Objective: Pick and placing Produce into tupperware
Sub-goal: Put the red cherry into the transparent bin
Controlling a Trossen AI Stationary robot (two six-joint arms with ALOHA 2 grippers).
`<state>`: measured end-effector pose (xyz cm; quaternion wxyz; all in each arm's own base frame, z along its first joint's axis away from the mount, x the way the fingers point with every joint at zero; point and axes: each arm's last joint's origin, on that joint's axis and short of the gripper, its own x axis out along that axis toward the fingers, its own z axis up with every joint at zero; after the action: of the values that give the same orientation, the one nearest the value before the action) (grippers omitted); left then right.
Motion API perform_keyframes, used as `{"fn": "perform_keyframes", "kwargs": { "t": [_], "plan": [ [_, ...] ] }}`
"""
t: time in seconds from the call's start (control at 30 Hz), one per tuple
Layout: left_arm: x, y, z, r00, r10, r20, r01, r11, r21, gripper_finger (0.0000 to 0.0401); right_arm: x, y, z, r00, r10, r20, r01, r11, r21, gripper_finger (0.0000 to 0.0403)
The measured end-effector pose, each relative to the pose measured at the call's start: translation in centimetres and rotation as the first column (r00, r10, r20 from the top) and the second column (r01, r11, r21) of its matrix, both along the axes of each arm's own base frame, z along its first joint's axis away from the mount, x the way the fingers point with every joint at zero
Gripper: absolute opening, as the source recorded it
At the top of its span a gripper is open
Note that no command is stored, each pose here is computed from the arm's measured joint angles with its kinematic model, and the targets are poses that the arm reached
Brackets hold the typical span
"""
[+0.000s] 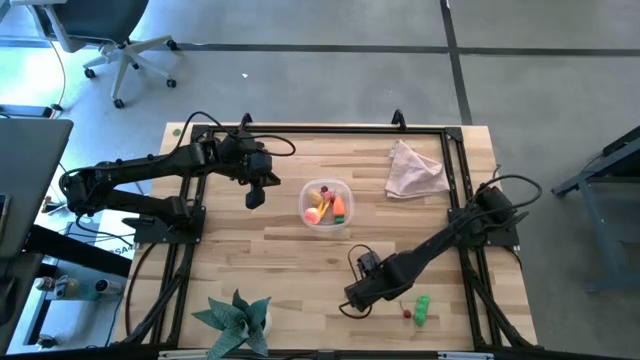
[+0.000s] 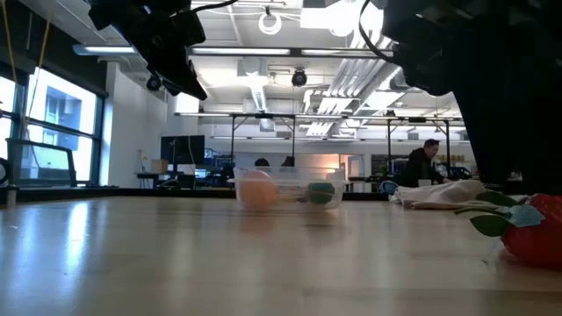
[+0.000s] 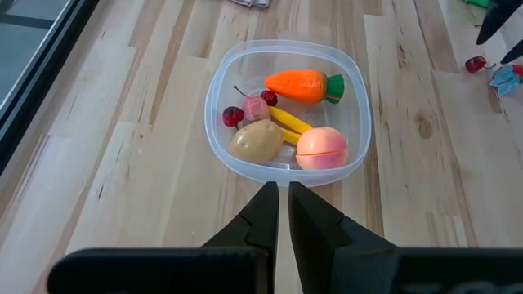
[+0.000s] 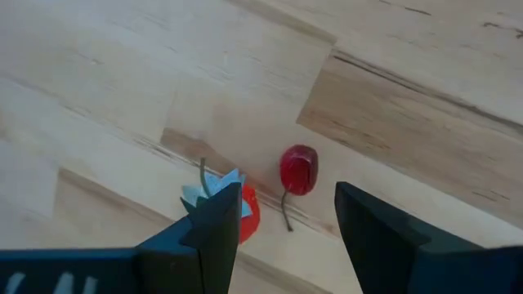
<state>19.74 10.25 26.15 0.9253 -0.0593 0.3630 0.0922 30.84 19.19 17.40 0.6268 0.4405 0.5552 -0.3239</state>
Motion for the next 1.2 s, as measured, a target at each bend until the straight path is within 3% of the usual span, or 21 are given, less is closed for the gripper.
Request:
{"fn": "perform_keyframes", "kwargs": {
  "t": [0.4, 1.2],
  "plan": [
    [0.0, 0.0, 0.0, 1.0, 0.0, 0.0, 0.0, 1.0, 0.0, 0.0021, -0.2, -0.2, -0.1, 0.998, -0.057, -0.009, 0.056, 0.998, -0.035, 0.019],
    [0.0, 0.0, 0.0, 1.0, 0.0, 0.0, 0.0, 1.0, 0.0, 0.0021, 0.6, 0.3, -2.8, 0.998, -0.021, -0.053, 0.019, 1.0, -0.023, 0.019]
  ]
}}
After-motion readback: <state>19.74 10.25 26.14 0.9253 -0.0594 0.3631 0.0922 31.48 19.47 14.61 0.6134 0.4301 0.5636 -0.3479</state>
